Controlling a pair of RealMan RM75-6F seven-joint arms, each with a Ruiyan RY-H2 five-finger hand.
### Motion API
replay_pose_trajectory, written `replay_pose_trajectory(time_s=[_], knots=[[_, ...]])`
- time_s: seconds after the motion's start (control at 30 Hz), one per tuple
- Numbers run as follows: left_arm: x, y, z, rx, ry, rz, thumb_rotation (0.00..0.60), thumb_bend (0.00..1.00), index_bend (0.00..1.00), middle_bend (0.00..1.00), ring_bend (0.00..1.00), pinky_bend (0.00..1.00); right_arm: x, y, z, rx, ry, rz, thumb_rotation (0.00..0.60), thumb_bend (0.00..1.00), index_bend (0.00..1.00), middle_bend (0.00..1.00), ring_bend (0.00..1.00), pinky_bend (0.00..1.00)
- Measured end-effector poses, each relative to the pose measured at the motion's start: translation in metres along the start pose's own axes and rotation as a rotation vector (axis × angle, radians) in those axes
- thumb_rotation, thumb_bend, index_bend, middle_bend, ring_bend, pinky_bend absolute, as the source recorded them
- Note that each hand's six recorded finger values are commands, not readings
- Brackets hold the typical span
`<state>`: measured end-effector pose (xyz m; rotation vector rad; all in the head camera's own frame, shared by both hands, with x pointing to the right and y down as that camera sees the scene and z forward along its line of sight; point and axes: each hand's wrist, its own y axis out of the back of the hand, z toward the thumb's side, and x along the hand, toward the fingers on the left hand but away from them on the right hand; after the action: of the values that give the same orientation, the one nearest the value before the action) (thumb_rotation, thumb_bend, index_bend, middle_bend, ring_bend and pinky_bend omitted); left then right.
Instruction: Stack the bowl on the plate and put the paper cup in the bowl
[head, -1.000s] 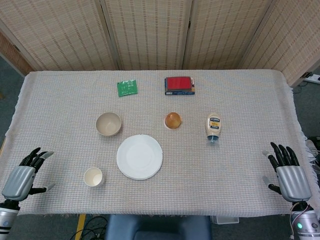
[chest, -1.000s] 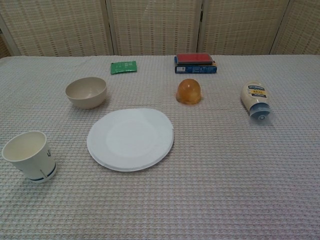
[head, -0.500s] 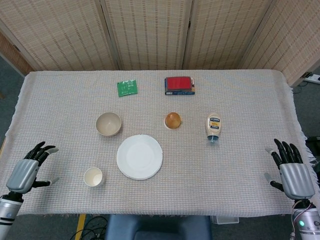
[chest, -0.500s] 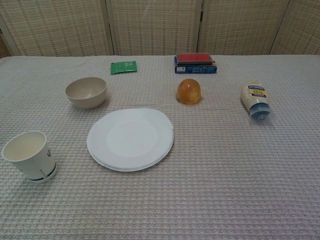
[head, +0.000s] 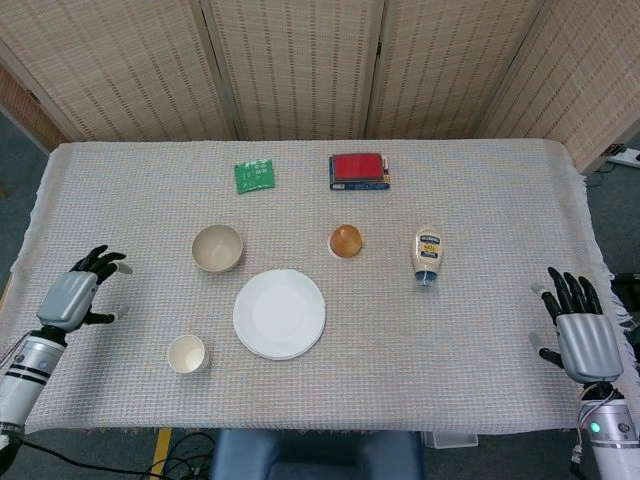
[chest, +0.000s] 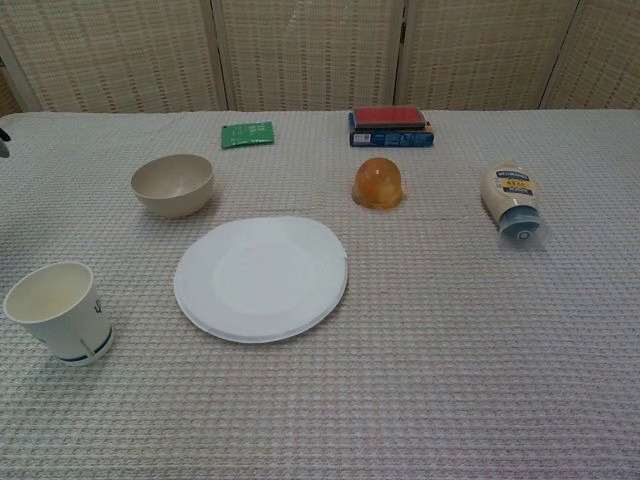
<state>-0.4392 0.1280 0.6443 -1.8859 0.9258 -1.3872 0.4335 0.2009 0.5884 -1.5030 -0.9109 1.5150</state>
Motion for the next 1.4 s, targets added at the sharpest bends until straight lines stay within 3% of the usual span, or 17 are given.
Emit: replay_pose_trajectory(time_s=[0.3,0.77,1.4], knots=[[0.034,0.0,0.025,-0.012,-0.054,-0.021,0.6,0.34,0.38,0.2,0.04,0.2,-0.009,-0.009,-0.006,-0.014,-0.016,0.056,0.6,0.26,0.17,0.0,0.0,0.0],[0.059,-0.029,0.065,-0.025,-0.117,-0.071,0.6,0.35,0.38,0.2,0.04,0.2,-0.013,-0.012,-0.007,-0.041,-0.003,0.093,0.6,0.26,0.17,0.0,0.0,0.0],[0.102,-0.058,0.071,-0.041,-0.157,-0.095,0.6,0.35,0.39,0.2,0.03,0.2,-0.021,-0.017,-0.016,-0.048,-0.039,0.127,0.6,0.26,0.17,0.0,0.0,0.0]])
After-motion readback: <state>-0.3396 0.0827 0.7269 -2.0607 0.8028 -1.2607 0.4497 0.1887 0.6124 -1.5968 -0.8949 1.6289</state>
